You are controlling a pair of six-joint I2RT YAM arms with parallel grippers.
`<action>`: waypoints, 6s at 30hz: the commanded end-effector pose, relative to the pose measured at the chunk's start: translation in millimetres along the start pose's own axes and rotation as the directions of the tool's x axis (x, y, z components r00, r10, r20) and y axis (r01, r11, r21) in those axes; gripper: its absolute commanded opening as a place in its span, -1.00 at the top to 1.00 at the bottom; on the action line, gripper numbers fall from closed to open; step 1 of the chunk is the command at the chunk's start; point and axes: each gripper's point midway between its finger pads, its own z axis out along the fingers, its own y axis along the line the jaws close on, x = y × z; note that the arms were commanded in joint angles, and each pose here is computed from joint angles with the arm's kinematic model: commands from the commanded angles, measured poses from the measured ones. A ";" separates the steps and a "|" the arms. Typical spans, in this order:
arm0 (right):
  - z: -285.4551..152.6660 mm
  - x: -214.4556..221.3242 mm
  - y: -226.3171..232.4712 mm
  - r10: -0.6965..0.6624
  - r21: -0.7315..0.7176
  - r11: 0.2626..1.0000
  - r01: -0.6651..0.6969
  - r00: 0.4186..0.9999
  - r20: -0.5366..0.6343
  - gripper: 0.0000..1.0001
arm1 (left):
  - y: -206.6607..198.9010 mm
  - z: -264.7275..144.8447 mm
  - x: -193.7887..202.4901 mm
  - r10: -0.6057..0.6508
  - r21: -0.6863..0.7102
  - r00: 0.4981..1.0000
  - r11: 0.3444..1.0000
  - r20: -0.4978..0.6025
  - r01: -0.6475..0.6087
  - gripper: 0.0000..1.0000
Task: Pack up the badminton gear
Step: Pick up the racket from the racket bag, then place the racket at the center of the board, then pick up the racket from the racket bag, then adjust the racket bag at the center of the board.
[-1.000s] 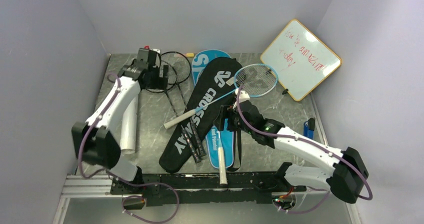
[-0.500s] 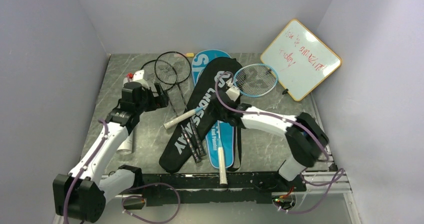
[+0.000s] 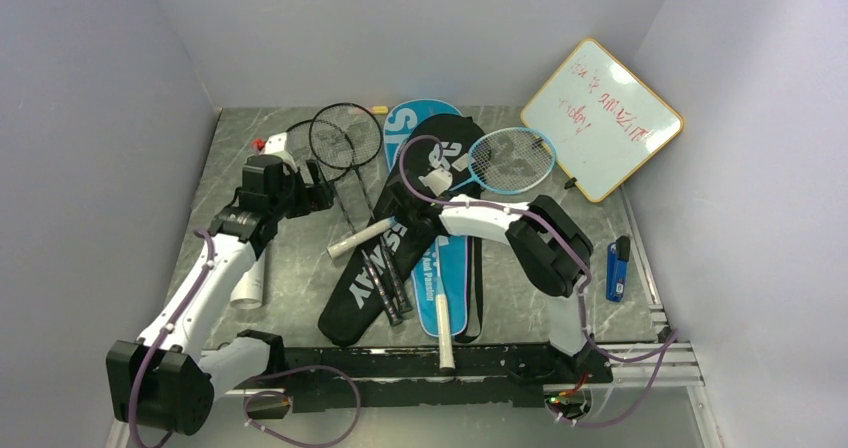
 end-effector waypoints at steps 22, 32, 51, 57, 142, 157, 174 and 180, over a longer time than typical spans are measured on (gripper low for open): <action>-84.5 -110.9 -33.4 -0.118 -0.100 0.986 0.131 0.985 0.124 0.88 | -25.0 4.8 16.3 0.047 0.169 0.996 0.985 -0.078 -0.033 -0.79; -121.0 -130.8 -130.4 -0.331 0.009 0.943 0.332 0.937 0.115 0.68 | -35.3 16.5 53.6 -0.034 0.207 0.981 0.976 -0.189 0.073 -0.74; -137.3 -77.8 -56.7 -0.521 -0.307 0.786 0.537 0.842 0.138 -0.09 | -21.4 45.1 113.4 -0.129 0.179 0.964 0.969 -0.231 0.172 -0.58; -114.6 -21.3 16.2 -0.625 -0.458 0.658 0.597 0.773 0.111 0.00 | -14.4 45.1 117.0 -0.106 0.164 0.971 0.976 -0.213 0.143 -0.59; -205.5 -73.4 -180.4 -0.354 0.086 0.935 0.343 0.904 0.240 1.00 | -168.6 54.6 205.2 0.661 0.345 0.709 0.744 -0.248 -0.573 0.90; -233.2 -69.1 -175.6 -0.299 0.106 0.952 0.287 0.945 0.133 1.00 | -205.1 24.5 172.8 0.450 0.610 0.812 0.778 -0.371 -0.152 0.90; -263.5 -89.7 -171.1 -0.228 0.068 0.974 0.218 0.950 0.215 1.00 | -269.7 -54.6 87.0 0.248 0.866 0.858 0.356 -0.449 0.351 0.90; -264.0 -90.3 -171.3 -0.222 0.063 0.975 0.214 0.950 0.221 1.00 | -266.6 -57.2 82.8 0.274 0.860 0.859 0.414 -0.432 0.300 0.90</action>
